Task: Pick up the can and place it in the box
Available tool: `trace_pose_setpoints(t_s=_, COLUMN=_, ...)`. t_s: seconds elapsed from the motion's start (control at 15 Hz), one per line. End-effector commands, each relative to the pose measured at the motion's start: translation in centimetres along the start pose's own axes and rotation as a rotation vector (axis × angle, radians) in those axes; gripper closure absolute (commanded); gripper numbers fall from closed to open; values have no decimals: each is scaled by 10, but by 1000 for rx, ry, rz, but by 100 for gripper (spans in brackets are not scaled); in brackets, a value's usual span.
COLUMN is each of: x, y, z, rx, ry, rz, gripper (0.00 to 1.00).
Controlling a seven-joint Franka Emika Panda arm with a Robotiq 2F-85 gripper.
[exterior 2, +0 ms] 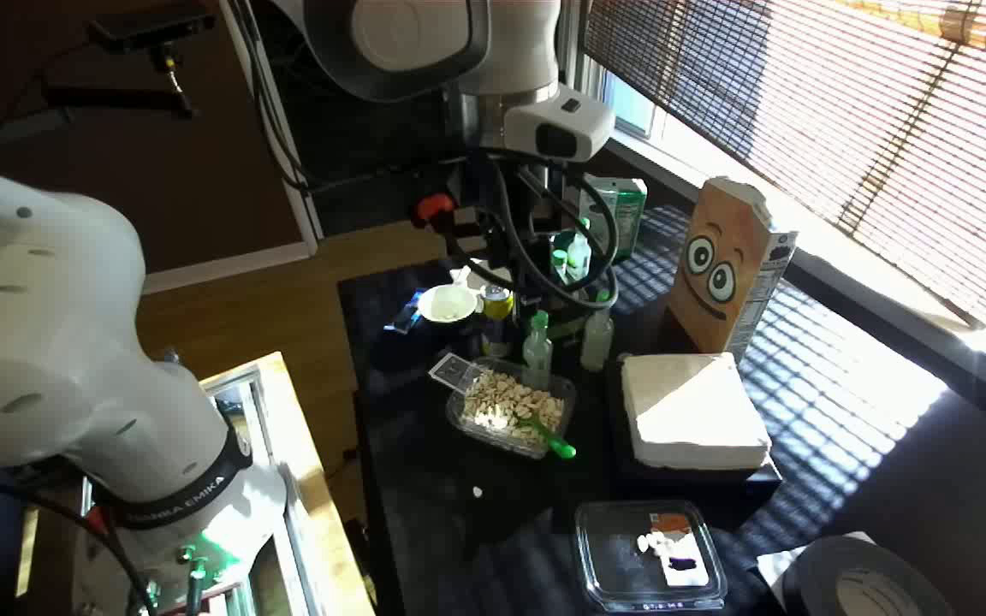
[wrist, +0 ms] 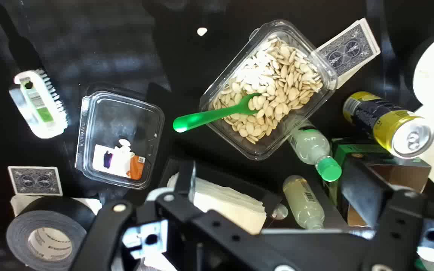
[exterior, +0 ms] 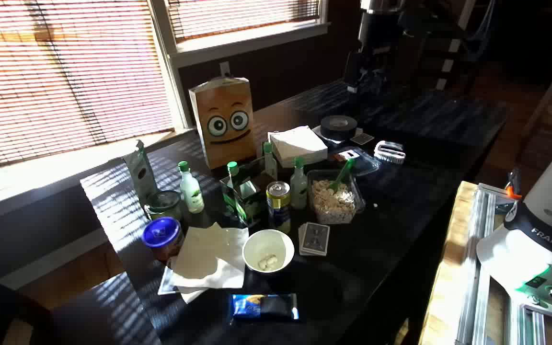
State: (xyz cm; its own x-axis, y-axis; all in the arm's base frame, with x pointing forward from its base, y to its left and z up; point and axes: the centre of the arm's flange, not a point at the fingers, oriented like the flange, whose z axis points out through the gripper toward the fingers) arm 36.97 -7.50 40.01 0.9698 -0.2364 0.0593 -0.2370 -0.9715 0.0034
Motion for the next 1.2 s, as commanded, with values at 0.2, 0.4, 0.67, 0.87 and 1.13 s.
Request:
trace_pose_setpoints(t_s=0.2, x=0, y=0, z=0, rx=0, ry=0, rz=0, gripper=0)
trace_pose_setpoints(t_s=0.4, x=0, y=0, z=0, rx=0, ry=0, rz=0, gripper=0)
trace_pose_setpoints(t_s=0.67, x=13, y=-29, z=6, rx=0, ry=16, rz=-71, gripper=0)
trace_pose_setpoints(t_s=0.87, x=24, y=-71, z=14, rx=4, ry=46, rz=-165, gripper=0)
trace_pose_setpoints(t_s=1.13, x=41, y=-125, z=39, rx=56, ry=58, rz=-232, gripper=0)
